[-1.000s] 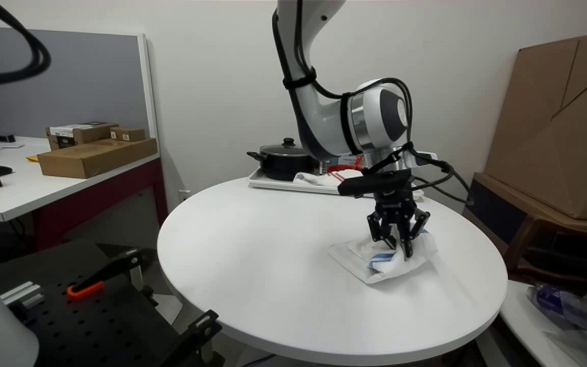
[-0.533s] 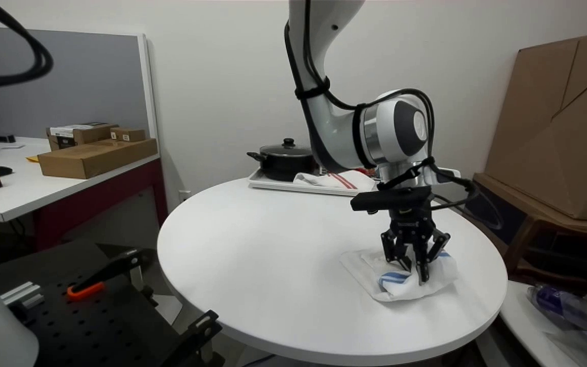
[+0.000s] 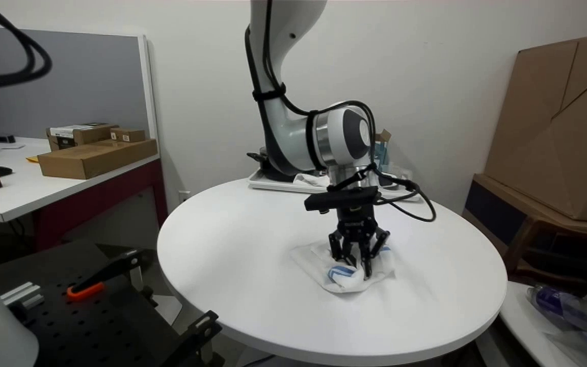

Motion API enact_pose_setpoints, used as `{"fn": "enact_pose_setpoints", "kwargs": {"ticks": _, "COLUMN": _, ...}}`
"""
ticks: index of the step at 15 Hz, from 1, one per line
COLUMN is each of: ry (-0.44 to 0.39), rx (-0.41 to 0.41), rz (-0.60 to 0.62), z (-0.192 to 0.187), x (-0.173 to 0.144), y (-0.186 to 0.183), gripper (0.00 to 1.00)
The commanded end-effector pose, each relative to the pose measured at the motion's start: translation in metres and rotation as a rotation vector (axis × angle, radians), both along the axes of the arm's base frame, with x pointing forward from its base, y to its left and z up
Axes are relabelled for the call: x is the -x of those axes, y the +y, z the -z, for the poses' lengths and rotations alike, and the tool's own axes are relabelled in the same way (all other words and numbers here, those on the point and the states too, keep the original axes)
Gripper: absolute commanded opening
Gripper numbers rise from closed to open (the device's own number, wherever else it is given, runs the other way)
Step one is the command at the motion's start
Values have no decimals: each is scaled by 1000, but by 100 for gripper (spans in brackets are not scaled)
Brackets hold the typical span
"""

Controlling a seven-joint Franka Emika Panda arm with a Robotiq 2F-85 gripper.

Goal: Use the white towel to wipe the table

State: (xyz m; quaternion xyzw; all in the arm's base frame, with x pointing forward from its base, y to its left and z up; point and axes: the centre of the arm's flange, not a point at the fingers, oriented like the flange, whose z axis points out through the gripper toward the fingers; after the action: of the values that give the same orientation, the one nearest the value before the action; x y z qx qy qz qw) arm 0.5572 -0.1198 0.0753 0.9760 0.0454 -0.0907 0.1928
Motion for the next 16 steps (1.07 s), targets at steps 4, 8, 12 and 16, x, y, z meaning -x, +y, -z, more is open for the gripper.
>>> {"fn": "enact_pose_setpoints", "kwargs": {"ticks": 4, "ry": -45, "rx": 1, "rz": -310, "z": -10, "x": 4, "y": 142, "gripper": 5}}
{"fn": "enact_pose_setpoints", "kwargs": {"ticks": 8, "ry": -92, "rx": -1, "rz": -498, "z": -10, "x": 5, "y": 234, "gripper": 5}}
{"fn": "enact_pose_setpoints", "kwargs": {"ticks": 12, "ry": -90, "rx": -13, "rz": -647, "z": 4, "x": 28, "y": 303, "gripper": 5}}
{"fn": "enact_pose_setpoints", "kwargs": {"ticks": 16, "ry": -62, "rx": -3, "rz": -766, "z": 24, "x": 55, "y": 342, "gripper": 5}}
